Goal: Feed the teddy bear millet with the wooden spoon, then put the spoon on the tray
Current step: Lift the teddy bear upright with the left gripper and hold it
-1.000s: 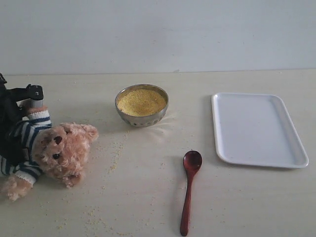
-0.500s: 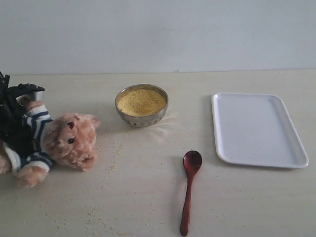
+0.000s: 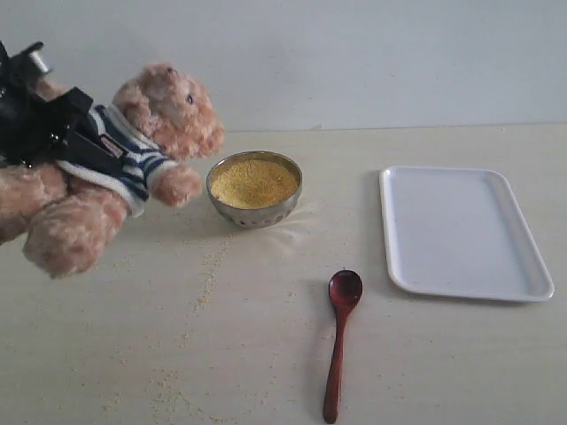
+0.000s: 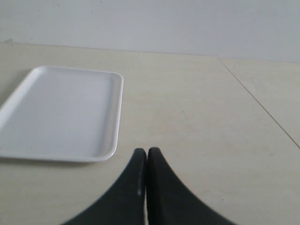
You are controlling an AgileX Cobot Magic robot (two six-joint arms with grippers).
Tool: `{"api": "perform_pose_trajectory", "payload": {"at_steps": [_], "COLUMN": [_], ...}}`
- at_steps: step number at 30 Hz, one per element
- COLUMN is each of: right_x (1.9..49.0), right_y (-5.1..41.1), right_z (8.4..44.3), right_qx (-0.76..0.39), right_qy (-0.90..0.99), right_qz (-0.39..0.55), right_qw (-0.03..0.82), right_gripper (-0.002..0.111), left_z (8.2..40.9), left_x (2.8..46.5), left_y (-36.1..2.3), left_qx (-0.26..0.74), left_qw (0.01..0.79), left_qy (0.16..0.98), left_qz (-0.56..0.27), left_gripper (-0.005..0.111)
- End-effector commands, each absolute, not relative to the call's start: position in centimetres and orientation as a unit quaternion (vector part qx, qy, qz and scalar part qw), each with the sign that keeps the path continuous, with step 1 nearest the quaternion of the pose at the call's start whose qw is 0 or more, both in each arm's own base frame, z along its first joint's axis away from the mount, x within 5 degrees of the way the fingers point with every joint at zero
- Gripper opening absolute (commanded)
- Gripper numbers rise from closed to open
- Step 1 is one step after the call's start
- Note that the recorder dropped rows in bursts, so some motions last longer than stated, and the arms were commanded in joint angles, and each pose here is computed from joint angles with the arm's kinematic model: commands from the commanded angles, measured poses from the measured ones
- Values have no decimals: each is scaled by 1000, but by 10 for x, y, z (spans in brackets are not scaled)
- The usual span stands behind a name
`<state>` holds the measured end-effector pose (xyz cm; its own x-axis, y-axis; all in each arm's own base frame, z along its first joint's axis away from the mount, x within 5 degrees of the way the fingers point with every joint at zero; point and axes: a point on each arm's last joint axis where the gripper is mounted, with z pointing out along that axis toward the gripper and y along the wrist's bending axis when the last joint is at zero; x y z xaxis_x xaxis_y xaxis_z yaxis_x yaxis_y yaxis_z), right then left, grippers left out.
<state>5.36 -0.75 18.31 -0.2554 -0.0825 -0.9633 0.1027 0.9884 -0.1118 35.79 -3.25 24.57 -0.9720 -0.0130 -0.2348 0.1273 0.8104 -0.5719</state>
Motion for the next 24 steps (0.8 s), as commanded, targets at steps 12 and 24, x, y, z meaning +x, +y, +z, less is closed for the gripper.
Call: {"api": "perform_pose_trajectory", "payload": {"at_steps": [12, 24], "right_x": [53, 53], "right_y": [-7, -7], "right_z": [184, 184], "right_qx": [4, 4], "right_qy": [785, 785], "right_qz": [-77, -77], "right_qw": [615, 615], "right_gripper": [1, 1], "left_z": [227, 240], "left_x": [235, 208], "left_y": [-27, -31], "left_qx": [-164, -130], "left_qw": [287, 372], "left_qy": [900, 868], "left_qz": [-284, -303], "left_gripper": [5, 5]}}
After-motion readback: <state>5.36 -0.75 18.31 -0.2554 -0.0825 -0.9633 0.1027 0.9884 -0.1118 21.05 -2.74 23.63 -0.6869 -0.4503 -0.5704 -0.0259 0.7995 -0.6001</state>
